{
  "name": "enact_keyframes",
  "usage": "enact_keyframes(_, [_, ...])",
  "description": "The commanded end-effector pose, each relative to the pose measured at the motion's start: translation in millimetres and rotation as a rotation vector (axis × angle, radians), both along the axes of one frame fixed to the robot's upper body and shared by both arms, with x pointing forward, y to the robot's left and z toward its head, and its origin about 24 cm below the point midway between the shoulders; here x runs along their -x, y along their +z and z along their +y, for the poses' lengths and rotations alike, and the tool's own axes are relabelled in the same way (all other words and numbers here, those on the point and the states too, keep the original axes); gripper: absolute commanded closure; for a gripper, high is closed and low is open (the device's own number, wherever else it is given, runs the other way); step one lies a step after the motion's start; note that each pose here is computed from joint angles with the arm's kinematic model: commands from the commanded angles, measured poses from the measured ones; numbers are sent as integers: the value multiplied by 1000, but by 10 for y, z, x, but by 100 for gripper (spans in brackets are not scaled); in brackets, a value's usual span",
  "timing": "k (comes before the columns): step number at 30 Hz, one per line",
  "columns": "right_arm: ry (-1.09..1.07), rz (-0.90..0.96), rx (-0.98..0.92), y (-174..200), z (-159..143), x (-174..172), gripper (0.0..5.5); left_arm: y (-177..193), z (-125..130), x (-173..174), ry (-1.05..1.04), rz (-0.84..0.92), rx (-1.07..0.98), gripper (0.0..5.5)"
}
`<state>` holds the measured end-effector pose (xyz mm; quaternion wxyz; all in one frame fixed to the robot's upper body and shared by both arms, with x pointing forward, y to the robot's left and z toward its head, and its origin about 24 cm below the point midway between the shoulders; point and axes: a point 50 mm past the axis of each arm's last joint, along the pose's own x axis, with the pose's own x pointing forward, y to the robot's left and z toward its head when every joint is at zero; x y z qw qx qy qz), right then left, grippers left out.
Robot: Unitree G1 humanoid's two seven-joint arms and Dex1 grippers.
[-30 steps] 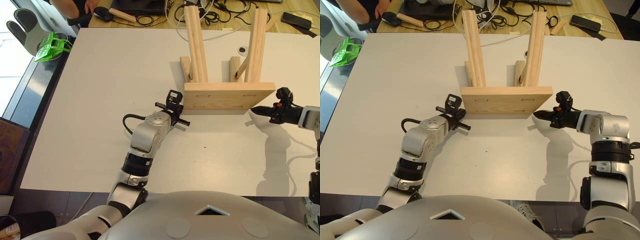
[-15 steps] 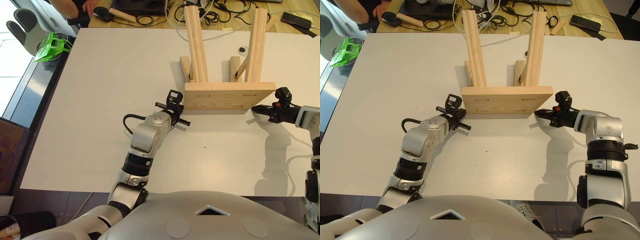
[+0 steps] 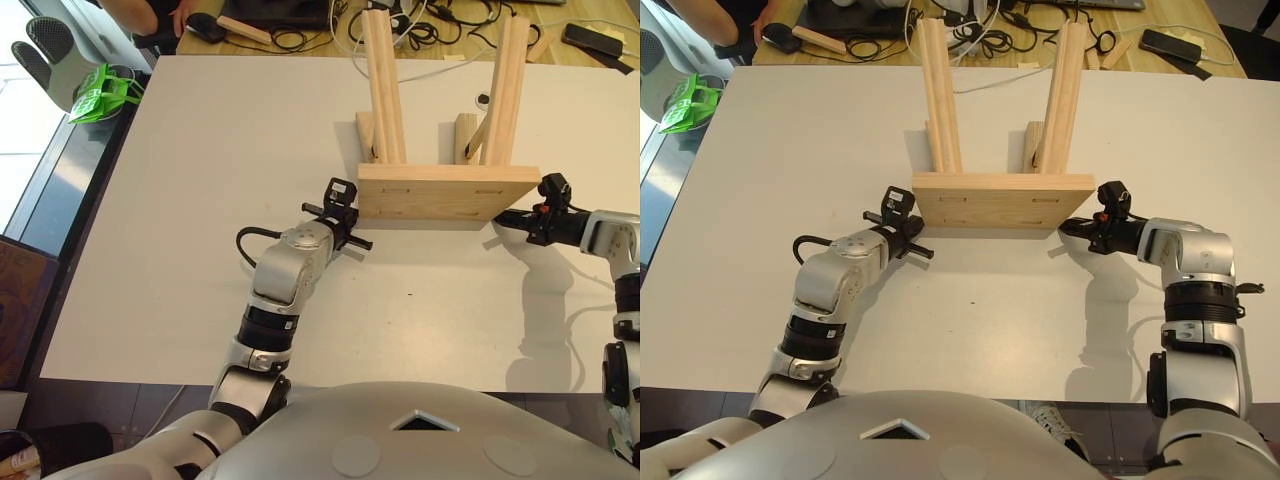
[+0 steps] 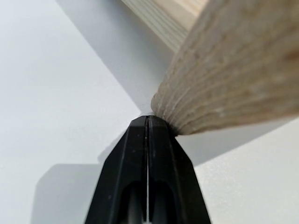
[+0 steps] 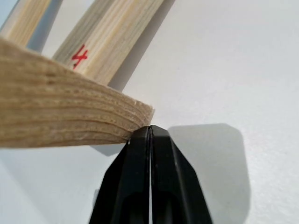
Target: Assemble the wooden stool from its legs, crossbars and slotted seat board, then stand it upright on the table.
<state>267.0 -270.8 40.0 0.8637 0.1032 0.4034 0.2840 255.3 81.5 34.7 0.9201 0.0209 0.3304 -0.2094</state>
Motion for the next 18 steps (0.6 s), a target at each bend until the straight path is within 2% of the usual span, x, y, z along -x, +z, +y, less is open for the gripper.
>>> enact_keyframes(1, [90,-45,-117,109,191,0,550,172,-87,6,-77,-34,93,549])
enact_keyframes(9, [107,-82,-175,268,237,147,550,434,78,11,-126,-72,153,549])
enact_keyframes(13, [118,-95,-193,371,224,252,550,430,201,57,-136,-54,159,549])
enact_keyframes(18, [145,-112,-226,413,325,263,550,505,169,101,-139,-41,252,549])
